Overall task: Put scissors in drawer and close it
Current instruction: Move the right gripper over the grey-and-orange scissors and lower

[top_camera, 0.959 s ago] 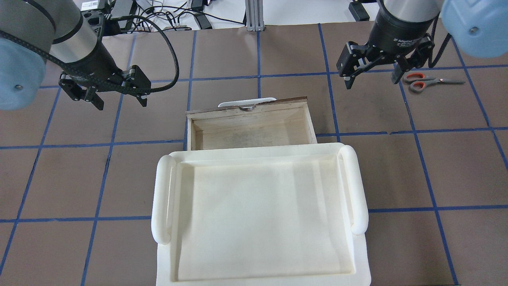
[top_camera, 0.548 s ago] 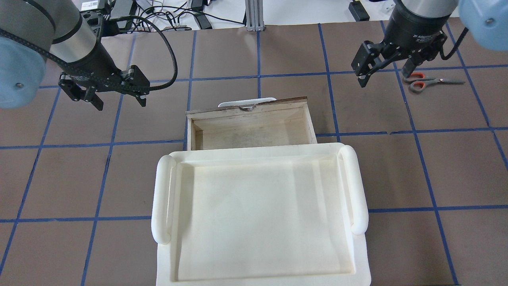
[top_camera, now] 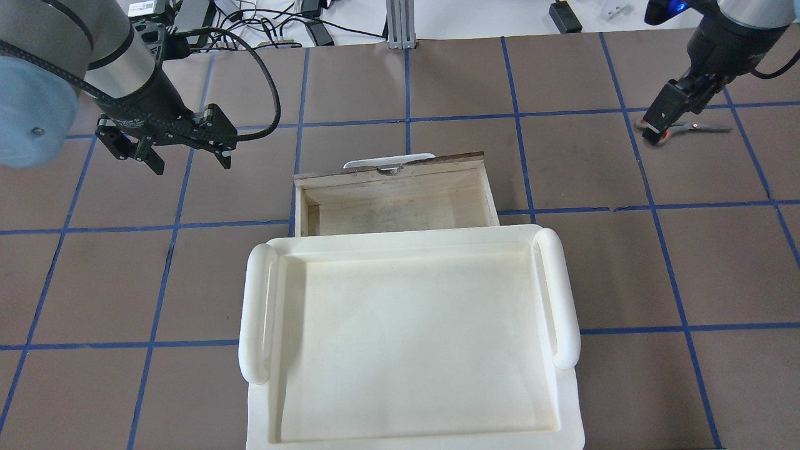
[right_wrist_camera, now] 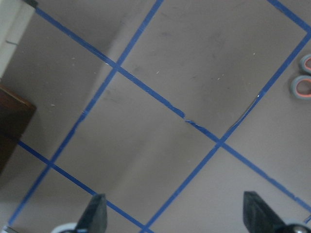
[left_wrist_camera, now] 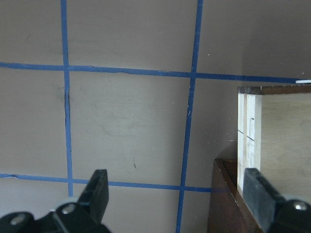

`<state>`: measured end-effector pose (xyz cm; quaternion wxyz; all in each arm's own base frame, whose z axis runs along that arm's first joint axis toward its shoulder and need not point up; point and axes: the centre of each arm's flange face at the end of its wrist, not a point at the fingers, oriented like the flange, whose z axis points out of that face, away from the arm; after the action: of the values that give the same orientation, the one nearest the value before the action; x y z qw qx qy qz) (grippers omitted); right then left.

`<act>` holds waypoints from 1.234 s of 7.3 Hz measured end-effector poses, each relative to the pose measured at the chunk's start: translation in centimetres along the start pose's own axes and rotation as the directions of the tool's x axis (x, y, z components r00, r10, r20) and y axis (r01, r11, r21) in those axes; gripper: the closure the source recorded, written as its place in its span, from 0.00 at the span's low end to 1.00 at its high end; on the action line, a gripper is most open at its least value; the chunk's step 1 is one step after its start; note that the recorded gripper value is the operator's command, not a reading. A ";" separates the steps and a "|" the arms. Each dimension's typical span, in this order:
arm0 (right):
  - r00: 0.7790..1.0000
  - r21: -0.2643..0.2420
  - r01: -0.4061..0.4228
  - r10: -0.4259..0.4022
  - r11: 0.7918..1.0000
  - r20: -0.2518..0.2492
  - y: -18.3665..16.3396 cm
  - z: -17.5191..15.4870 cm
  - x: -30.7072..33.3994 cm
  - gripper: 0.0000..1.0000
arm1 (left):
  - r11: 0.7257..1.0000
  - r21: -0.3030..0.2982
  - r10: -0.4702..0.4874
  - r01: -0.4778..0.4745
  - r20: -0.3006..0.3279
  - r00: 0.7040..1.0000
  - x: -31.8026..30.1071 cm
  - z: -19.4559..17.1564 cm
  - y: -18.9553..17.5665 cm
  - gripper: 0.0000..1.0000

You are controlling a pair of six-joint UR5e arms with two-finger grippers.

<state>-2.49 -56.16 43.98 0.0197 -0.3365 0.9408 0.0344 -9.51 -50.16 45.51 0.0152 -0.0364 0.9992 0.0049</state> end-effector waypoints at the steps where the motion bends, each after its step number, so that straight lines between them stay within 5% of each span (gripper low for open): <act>1: 0.989 0.004 0.147 -0.146 0.989 -0.008 0.8 2.3 4.1 0.00 | 1.000 -0.002 0.000 0.000 0.000 1.000 0.0 0.1 0.0 0.00; 2: 0.954 0.006 0.300 -0.300 0.954 -0.018 1.8 4.9 8.3 0.00 | 1.000 -0.003 0.000 0.000 0.001 1.000 0.0 0.1 0.0 0.00; 3: 0.888 0.007 0.459 -0.459 0.888 -0.029 2.9 8.0 12.2 0.00 | 1.000 -0.003 0.000 0.000 0.001 1.000 0.0 0.1 0.0 0.00; 5: 0.712 -0.026 0.694 -0.692 0.719 -0.119 3.1 13.7 18.2 0.00 | 1.000 -0.007 -0.002 0.002 0.001 1.000 0.0 0.3 0.0 0.00; 6: 0.660 -0.056 0.735 -0.732 0.675 -0.170 2.5 16.5 20.3 0.00 | 1.000 -0.009 -0.005 0.005 0.001 1.000 0.0 0.4 0.0 0.00; 7: 0.628 -0.070 0.753 -0.746 0.655 -0.221 1.7 19.4 22.0 0.00 | 1.000 -0.010 -0.007 0.007 0.001 1.000 0.0 0.5 0.1 0.00; 9: 0.597 -0.059 0.771 -0.753 0.634 -0.277 0.5 22.9 23.6 0.01 | 1.000 -0.011 -0.009 0.009 0.001 1.000 0.0 0.5 0.1 0.00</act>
<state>-20.74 -68.96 19.76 -0.0873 -0.7061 0.7005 -0.0559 -9.51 -50.04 45.03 0.0153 -0.0409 0.9990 0.0101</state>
